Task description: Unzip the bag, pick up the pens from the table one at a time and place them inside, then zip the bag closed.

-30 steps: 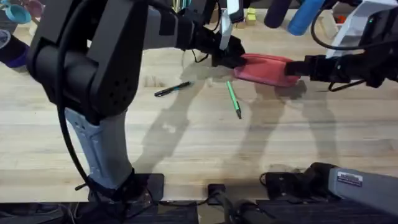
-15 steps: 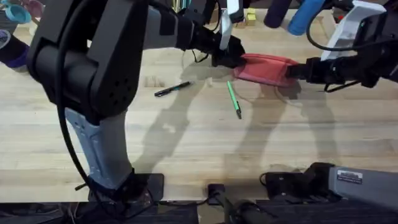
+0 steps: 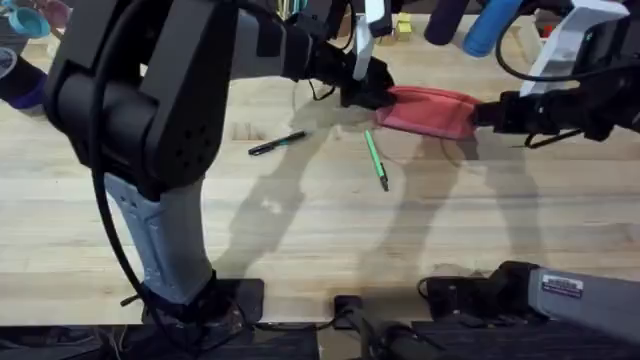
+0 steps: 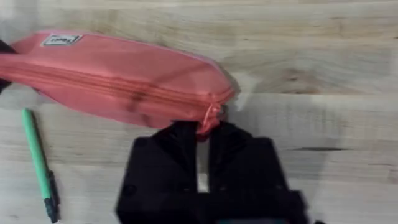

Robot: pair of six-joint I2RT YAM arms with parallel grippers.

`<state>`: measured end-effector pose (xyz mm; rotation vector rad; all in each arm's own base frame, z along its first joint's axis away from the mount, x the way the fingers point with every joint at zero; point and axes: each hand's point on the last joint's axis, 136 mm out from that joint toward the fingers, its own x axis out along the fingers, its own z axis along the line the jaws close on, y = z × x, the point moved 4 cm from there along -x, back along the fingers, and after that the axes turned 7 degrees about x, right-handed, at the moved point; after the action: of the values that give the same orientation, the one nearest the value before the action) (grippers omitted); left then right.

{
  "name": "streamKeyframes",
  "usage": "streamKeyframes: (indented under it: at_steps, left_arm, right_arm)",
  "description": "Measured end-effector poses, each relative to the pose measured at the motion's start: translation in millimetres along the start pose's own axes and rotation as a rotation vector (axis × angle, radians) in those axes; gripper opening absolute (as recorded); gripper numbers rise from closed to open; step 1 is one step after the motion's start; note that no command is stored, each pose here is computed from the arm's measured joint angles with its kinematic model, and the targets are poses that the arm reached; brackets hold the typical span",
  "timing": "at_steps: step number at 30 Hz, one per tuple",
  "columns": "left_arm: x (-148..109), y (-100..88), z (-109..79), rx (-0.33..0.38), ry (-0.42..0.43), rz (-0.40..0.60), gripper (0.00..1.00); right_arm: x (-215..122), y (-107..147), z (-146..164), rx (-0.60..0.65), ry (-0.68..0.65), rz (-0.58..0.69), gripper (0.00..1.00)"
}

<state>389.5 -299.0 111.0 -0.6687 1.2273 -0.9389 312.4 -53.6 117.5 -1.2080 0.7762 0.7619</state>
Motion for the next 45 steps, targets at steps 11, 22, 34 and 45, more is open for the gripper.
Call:
streamKeyframes:
  at_steps: [11,22,34,45]
  left_arm:
    - [0.0,0.0,0.3,0.0,-0.001,0.001,0.043]
    - [0.0,0.0,0.3,0.0,-0.001,0.001,0.043]
    - [0.0,0.1,-0.3,-0.002,0.002,0.001,0.043]
    - [0.0,0.1,-0.2,-0.002,0.001,0.001,0.073]
  right_arm:
    - [-2.3,-1.1,-1.3,-0.002,0.014,-0.008,0.03]
    - [-8.0,-3.5,-0.2,-0.009,0.016,-0.027,0.029]
    - [-39.9,-9.7,8.2,-0.033,0.02,-0.106,0.028]
    - [-38.1,-14.2,23.4,-0.098,-0.009,-0.125,0.028]
